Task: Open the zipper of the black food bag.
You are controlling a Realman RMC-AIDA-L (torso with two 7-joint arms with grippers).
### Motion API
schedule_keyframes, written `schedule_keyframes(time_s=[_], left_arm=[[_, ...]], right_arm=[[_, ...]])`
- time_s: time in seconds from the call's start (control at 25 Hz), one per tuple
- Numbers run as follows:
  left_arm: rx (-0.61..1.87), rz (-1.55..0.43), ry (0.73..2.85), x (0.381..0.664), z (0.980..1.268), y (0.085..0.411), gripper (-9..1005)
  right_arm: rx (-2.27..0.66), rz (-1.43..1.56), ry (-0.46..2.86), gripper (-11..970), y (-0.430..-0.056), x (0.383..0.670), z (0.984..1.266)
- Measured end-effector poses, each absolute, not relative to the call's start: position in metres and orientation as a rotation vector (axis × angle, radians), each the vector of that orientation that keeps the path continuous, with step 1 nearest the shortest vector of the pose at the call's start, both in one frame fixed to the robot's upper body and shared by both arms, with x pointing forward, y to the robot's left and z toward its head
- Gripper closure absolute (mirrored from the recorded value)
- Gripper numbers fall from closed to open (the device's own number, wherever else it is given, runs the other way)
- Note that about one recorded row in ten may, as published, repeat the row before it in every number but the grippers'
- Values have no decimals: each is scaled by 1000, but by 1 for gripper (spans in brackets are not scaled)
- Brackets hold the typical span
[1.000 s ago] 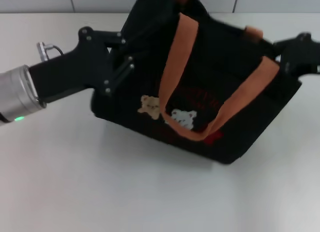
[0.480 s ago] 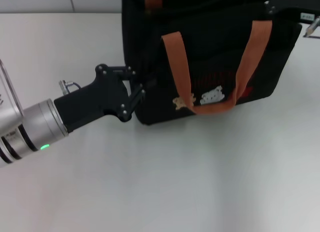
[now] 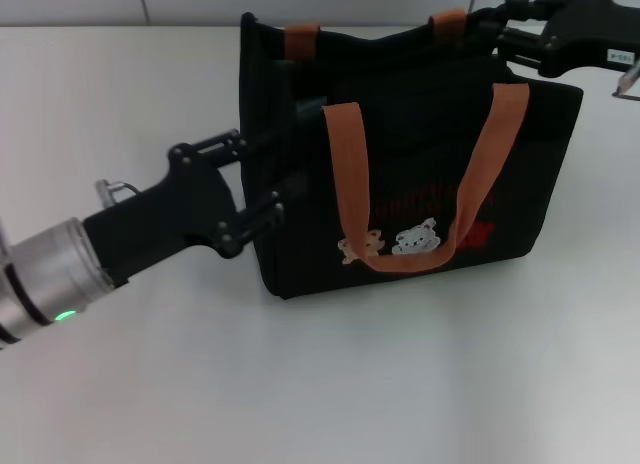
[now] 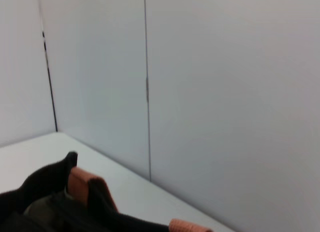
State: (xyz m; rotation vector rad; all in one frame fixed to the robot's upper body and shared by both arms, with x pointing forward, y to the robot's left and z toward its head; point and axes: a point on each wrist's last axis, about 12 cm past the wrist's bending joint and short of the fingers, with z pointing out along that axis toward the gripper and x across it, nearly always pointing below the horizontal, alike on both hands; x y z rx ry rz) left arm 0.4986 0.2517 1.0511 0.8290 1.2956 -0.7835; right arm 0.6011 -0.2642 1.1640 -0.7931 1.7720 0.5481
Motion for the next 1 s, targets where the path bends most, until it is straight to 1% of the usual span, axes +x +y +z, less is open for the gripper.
schedule_keyframes(time_s=[0.08,0.16,0.2,0.24,0.28,0.32,0.36,0.44,0.48,0.52,0.64,0.68,0.72,0.84,0.88,0.92,0.96,1.0], left_arm=[[827,-774,1276,496,1057,263,709],[828,-772,1271,495,1059,267,551],[831,-774,1258,492,1062,273,472],[831,-774,1258,492,1062,273,434],[833,-776,1251,490,1063,276,396],[836,-784,1241,488,1066,279,357],[842,-796,1231,485,1068,283,319],[867,-834,1218,480,1073,289,243],[902,-885,1204,473,1076,292,225],[902,-885,1204,473,1076,292,208],[971,-965,1195,464,1077,292,155],[1038,-1032,1216,460,1075,288,155],[1063,-1056,1228,459,1074,286,155],[1102,-1096,1257,459,1071,281,155],[1110,-1106,1271,460,1069,279,155],[1113,-1108,1277,460,1068,277,155],[1113,-1108,1277,460,1068,277,155],[1116,-1107,1285,461,1068,277,155]], right_arm=[[-747,552,1746,557,-274,594,1167],[-734,551,1736,518,-277,591,1168],[-696,553,1712,498,-286,584,1169],[-696,553,1712,479,-286,584,1169],[-666,577,1682,459,-294,573,1169],[-658,599,1663,417,-298,566,1169],[-658,599,1663,376,-298,566,1169],[-657,674,1604,293,-305,549,1171],[-687,764,1533,251,-310,528,1170],[-687,764,1533,233,-310,528,1170],[-763,897,1430,178,-312,496,1156],[-797,937,1399,160,-311,487,1151],[-831,975,1380,142,-310,479,1144],[-929,1044,1400,141,-304,465,1122],[-992,1062,1446,141,-300,461,1108],[-992,1062,1446,141,-300,461,1108],[-1037,1078,1491,141,-296,459,1099],[-1048,1085,1504,141,-295,459,1096]])
